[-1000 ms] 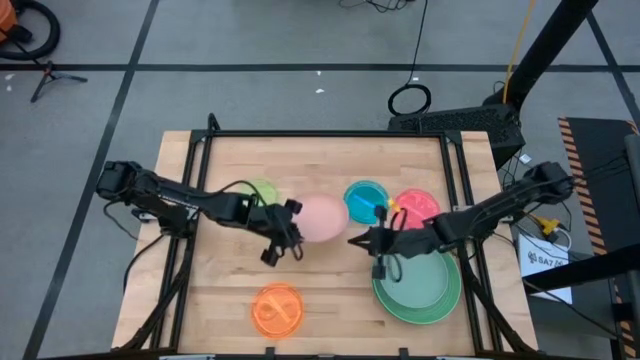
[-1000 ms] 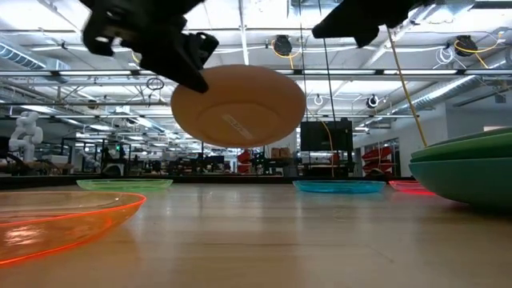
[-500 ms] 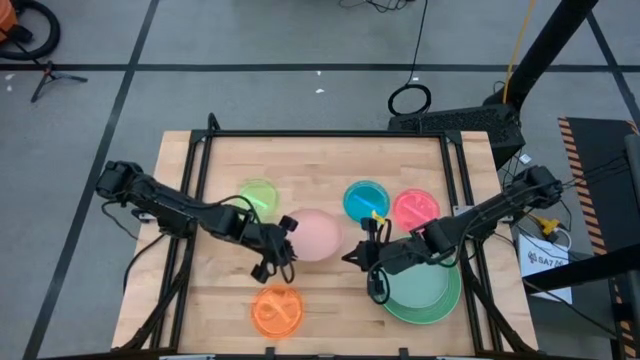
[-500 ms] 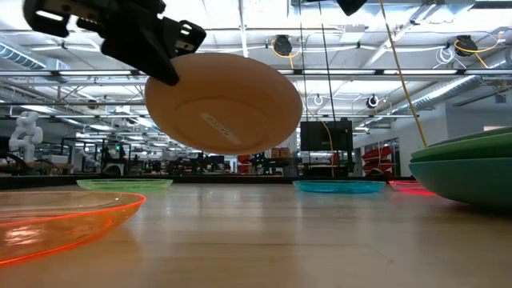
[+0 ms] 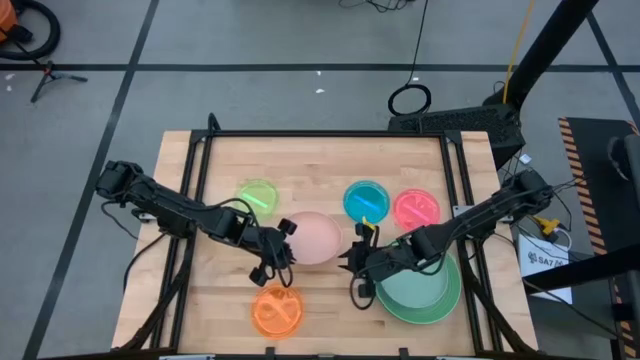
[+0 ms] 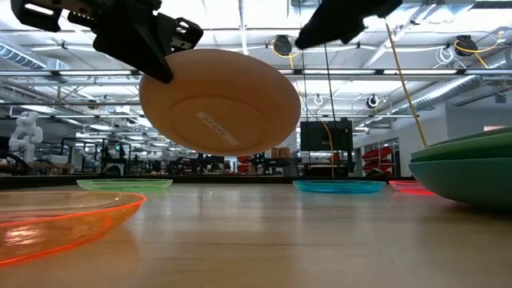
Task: Stack plastic plates
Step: Stack the light pink plate on top of the light blue plate
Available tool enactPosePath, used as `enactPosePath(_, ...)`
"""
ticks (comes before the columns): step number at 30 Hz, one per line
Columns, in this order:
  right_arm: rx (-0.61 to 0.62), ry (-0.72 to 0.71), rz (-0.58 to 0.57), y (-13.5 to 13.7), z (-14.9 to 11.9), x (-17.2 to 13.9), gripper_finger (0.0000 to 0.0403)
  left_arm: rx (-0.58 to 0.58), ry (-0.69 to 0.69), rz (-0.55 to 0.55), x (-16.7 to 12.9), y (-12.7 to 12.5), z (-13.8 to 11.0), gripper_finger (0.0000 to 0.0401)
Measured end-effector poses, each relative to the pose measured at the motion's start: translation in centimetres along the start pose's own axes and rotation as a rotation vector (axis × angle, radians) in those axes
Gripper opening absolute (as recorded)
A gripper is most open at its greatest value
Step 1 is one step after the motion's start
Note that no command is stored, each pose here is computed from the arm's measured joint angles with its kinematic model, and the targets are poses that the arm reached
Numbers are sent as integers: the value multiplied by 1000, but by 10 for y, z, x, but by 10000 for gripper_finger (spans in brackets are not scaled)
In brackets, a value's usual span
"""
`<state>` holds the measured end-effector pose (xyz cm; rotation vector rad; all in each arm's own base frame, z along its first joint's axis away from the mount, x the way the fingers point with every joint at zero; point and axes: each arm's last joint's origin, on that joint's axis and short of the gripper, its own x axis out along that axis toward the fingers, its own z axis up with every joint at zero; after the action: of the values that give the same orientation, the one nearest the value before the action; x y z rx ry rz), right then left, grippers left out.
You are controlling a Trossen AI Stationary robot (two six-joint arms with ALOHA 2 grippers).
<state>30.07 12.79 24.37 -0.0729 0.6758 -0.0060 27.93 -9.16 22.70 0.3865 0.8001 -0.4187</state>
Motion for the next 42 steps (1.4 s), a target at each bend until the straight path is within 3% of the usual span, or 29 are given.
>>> enactPosePath(5,9,-25,-14,-5,3,3,159,-10,-9,1,0,0,1,13)
enactPosePath(10,-14,-59,-34,-16,9,13,183,26,-70,19,0,2,7,13)
enactPosePath(20,-23,-28,65,-25,4,40,171,41,-60,6,0,1,5,13)
enactPosePath(32,4,-83,77,-30,15,20,169,-25,-9,12,0,3,0,13)
enactPosePath(42,-34,-33,68,-25,6,35,169,-19,-60,39,-1,7,5,13)
